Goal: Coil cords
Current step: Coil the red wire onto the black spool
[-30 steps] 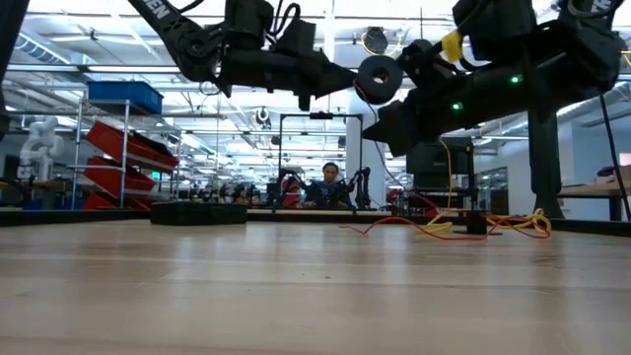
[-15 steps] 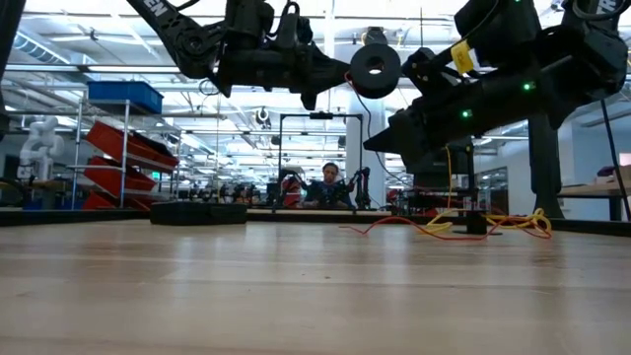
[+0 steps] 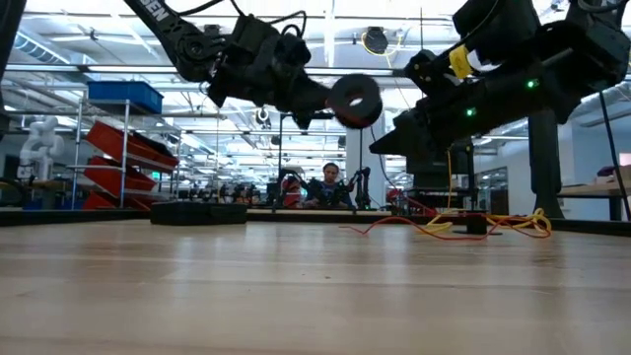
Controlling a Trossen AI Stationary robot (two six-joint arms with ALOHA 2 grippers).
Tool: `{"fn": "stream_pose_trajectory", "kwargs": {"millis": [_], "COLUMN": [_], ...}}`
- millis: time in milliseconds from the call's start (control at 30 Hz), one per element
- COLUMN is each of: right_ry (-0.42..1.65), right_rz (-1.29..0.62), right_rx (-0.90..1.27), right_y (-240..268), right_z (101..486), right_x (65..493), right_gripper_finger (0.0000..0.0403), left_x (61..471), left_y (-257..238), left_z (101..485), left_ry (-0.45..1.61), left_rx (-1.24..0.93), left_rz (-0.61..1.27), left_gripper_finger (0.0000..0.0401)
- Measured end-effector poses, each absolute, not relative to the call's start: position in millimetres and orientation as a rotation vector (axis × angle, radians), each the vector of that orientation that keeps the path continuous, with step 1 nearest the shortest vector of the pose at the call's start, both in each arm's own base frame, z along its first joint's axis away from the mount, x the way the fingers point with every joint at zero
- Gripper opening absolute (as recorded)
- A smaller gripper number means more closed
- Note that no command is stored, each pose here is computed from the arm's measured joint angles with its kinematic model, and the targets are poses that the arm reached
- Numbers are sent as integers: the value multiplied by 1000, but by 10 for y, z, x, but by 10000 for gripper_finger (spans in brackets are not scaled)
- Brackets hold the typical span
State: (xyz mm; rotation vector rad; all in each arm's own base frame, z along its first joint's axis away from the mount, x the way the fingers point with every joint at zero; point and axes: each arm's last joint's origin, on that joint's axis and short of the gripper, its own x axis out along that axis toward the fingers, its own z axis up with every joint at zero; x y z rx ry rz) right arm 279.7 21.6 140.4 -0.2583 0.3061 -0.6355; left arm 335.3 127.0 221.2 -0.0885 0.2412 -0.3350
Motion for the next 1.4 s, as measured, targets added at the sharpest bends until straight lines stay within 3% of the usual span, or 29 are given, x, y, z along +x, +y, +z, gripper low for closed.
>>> {"fn": "stream_pose_trajectory", "kwargs": {"millis": [500,800,1167,1400], "right_ry": [316,254,144,72], "right_rz": [-595,-579,-621,-630], "right_rx": [-43,47,123,100], "right_y": [118,85,-67,-114], "right_z": [1697,1769,1862,1974], "right_x": [2618,2623,2652,2706], "right_gripper_finger": [0,0,0,0], "left_x": [3302,3388,3577,3625], "left_y": [1265,1127,774,663], "left_z": [2073,2022,2228,2286], "left_ry": [352,462,381,328], "left_rx": [2,241,587,643], "left_rz": [-341,-80,336,428], "left_gripper_finger": [0,0,0,0]}}
